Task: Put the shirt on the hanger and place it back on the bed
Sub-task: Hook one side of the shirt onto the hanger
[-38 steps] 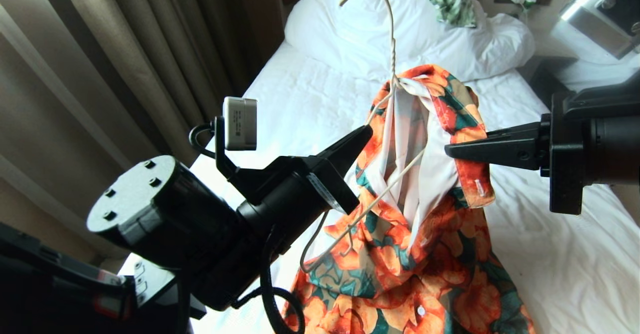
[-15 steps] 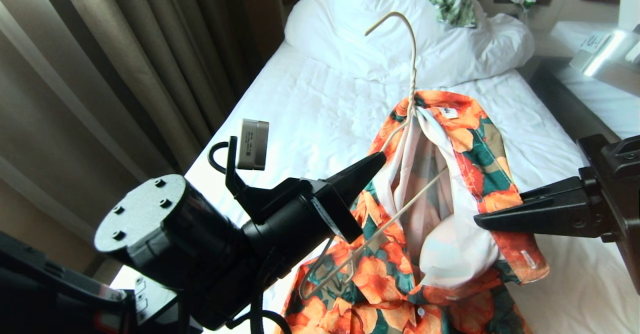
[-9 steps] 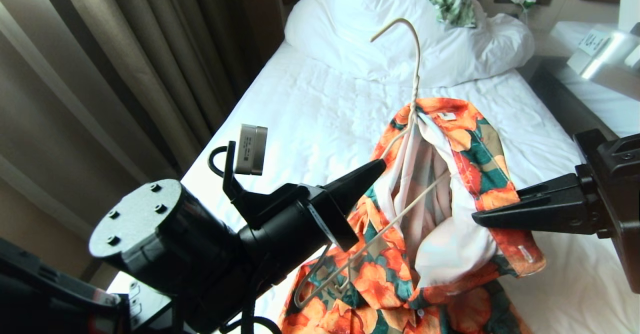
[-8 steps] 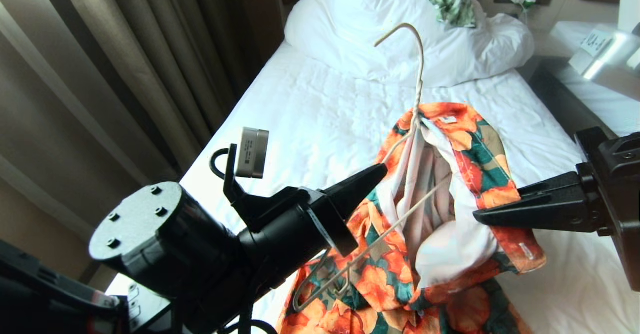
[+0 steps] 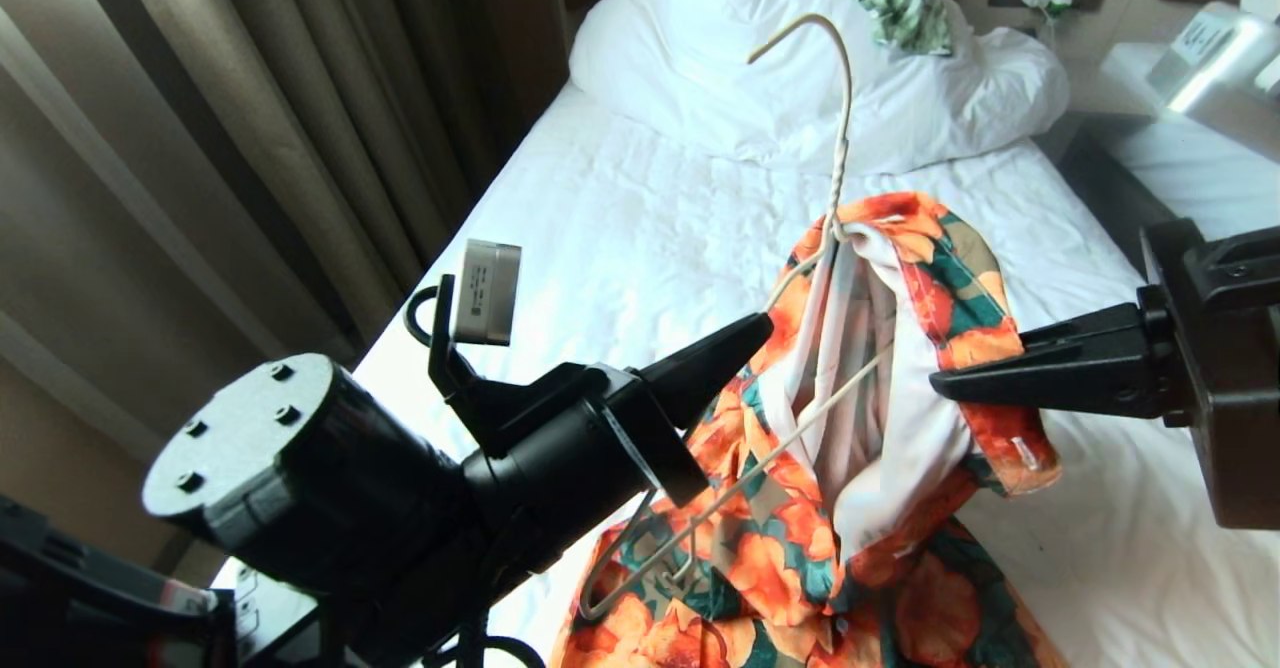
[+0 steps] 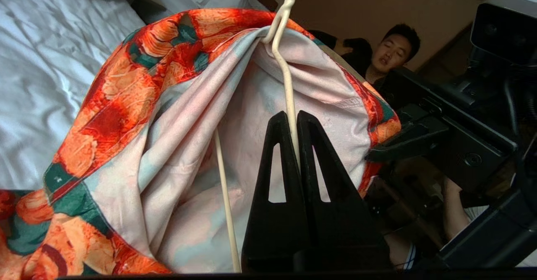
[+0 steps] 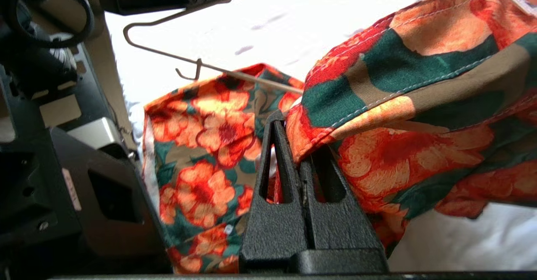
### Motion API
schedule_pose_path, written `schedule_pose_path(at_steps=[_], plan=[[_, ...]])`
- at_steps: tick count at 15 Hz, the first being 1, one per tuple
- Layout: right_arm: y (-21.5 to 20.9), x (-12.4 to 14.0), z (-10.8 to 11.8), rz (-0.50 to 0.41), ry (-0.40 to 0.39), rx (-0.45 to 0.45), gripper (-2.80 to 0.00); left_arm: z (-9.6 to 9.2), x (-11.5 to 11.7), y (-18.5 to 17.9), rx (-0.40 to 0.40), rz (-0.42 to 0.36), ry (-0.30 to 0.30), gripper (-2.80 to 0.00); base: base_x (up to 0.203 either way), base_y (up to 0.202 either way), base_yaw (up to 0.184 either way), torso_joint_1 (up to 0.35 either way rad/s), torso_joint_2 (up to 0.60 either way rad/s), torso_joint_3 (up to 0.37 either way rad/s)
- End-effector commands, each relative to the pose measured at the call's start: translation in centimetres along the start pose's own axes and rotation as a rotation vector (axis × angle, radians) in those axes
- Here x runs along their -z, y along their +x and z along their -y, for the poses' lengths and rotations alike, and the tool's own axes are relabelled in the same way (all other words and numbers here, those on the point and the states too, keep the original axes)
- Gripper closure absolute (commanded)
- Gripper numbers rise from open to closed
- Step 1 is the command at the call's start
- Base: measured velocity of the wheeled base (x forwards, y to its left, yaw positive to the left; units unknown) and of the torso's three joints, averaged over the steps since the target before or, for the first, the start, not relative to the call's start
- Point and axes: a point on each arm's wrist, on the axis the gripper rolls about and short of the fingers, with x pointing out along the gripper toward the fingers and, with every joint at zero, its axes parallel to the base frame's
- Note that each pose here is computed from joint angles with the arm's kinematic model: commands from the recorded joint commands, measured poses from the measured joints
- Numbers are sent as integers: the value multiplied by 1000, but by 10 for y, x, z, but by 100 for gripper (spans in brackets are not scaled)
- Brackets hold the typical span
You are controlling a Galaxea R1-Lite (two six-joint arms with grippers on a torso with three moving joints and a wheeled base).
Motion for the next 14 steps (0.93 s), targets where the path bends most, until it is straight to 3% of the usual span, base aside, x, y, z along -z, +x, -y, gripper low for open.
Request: schedule_pose_path(at_steps=[1, 7, 14], plan=[[2, -2, 4, 20, -6, 14, 0, 2, -4, 5, 19, 25, -5, 0, 0, 0, 0, 0, 0, 0], [5, -9, 10, 92, -36, -13, 0, -20, -27, 16, 188, -45, -167, 0, 0, 0, 0, 0, 0, 0], [0, -9, 5, 100, -43, -30, 0, -20, -28, 20, 226, -61, -169, 0, 0, 0, 0, 0, 0, 0]])
